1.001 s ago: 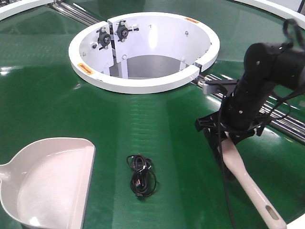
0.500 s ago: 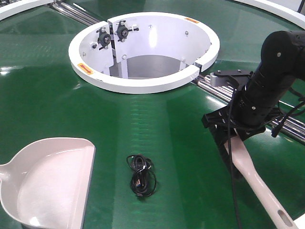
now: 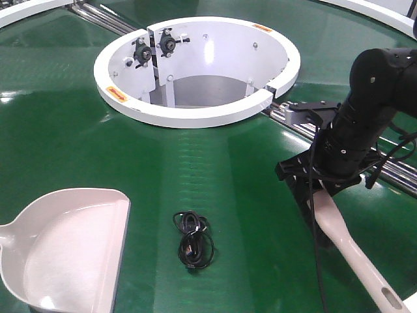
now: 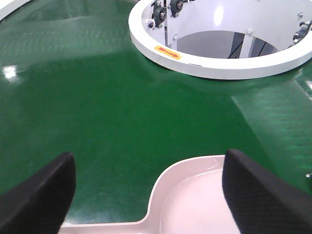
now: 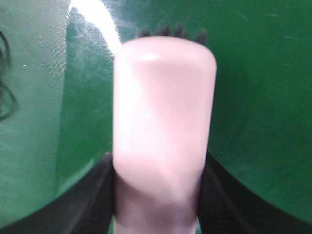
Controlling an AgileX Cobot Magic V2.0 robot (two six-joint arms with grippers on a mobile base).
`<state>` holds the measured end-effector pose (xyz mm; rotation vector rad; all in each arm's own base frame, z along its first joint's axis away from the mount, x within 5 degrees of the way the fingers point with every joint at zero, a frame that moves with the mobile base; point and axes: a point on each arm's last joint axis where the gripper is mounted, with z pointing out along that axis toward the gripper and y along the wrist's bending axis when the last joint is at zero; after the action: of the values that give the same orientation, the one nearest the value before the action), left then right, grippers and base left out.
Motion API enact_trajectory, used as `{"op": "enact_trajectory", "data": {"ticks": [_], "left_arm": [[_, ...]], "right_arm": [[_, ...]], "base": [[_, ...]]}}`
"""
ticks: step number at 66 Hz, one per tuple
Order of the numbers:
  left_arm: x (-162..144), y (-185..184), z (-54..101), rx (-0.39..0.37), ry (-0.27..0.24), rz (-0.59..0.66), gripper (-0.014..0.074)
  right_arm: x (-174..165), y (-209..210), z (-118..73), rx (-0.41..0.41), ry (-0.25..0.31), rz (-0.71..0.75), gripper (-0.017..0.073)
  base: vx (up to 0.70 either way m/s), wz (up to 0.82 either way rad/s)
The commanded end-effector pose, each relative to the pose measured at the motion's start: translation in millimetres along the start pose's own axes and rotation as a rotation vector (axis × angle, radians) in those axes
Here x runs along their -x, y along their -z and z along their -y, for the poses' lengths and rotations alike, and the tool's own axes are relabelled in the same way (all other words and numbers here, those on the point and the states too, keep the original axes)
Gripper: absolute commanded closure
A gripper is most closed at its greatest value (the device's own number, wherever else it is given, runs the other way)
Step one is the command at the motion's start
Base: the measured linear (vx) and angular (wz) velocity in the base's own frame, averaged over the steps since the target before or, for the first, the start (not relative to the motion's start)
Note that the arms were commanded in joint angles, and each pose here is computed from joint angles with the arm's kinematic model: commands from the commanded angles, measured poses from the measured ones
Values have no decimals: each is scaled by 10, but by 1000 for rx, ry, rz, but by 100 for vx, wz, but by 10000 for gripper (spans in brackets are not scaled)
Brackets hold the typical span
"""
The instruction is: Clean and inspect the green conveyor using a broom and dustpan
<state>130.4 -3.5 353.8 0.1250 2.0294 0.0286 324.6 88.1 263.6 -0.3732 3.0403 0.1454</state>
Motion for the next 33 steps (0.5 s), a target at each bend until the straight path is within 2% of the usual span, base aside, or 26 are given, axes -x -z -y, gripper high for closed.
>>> {"op": "enact_trajectory", "data": {"ticks": [1,18,22,24,28,31,33], "left_arm": [[148,62,-2,1,1,90,25],[116,60,2,-4,-1,55,25],[106,59,4,-5,-23,43,25],[99,59,4,-5,-48,36,25],[77,59,7,-9,-137,13,25],[60,59,10,-13,-218,-5,25],[44,59,12,-18,-298,-22,25]], "right_arm": [[-48,157,4,1,11,-1,565],[-41,138,28,-23,29,-7,564],[-45,148,38,-35,37,-5,564],[-45,148,41,-39,38,-5,564],[-45,148,41,-39,38,-5,564],[-45,148,40,-38,38,-5,564],[-45,148,40,-38,38,-5,564]], "base": [[0,0],[0,0],[0,0],[0,0],[0,0],[0,0],[0,0]]}}
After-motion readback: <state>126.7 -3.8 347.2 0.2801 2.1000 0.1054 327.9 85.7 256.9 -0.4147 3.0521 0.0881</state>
